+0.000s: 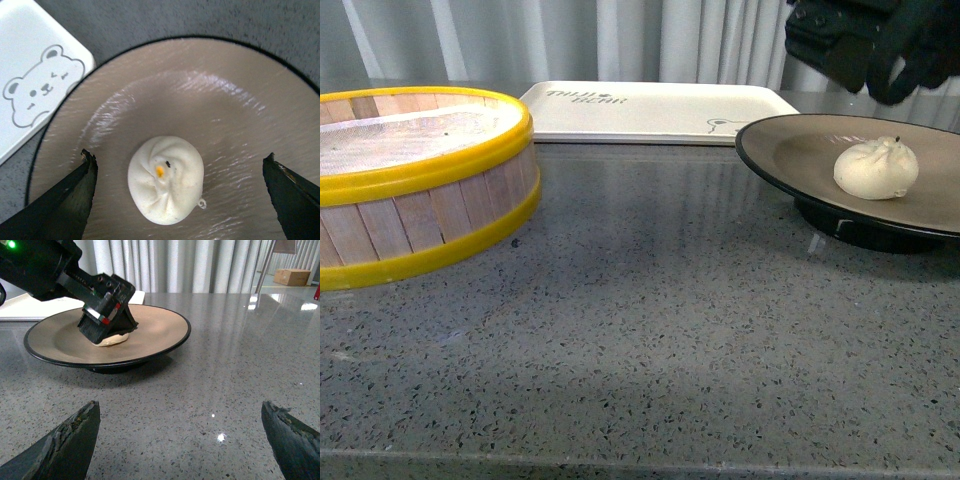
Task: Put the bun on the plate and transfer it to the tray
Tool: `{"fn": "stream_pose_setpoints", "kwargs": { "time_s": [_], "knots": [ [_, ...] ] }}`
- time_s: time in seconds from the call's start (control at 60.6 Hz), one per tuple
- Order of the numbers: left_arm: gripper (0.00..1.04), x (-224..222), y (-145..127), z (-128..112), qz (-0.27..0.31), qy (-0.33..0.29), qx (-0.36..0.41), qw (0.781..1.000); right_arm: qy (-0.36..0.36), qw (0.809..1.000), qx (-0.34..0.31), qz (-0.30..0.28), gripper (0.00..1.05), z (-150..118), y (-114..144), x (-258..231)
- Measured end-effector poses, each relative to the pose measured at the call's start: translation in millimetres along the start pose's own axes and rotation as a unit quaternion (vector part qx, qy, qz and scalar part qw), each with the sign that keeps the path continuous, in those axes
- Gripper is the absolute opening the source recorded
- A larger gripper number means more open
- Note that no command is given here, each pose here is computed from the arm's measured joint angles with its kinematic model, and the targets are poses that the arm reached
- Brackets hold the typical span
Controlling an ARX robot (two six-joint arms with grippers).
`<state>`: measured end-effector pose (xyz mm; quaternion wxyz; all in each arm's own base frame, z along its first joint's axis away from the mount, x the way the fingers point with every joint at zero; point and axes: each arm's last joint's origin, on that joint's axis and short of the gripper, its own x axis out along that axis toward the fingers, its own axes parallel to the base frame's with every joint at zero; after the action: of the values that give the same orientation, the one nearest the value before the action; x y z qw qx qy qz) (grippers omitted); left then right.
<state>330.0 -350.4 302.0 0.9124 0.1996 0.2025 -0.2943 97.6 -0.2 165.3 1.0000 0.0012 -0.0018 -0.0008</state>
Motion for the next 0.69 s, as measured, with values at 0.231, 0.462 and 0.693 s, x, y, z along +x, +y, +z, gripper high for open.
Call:
{"fn": "stream_pose_setpoints", "kwargs": {
  "time_s": [0.231,0.462,0.693],
  "knots": [
    [0.98,-78,65,10,0.070,-0.095,-0.066,0.991,0.000,1.000,0.000,0.000,0.96,0,0,0],
    [0.98,-185,145,-39,0.162,-0.146,-0.113,0.969,0.000,1.000,0.000,0.000,0.96,0,0,0],
    [0.97,-264,193,-124,0.229,-0.144,-0.147,0.951,0.000,1.000,0.000,0.000,0.96,0,0,0]
  ]
}}
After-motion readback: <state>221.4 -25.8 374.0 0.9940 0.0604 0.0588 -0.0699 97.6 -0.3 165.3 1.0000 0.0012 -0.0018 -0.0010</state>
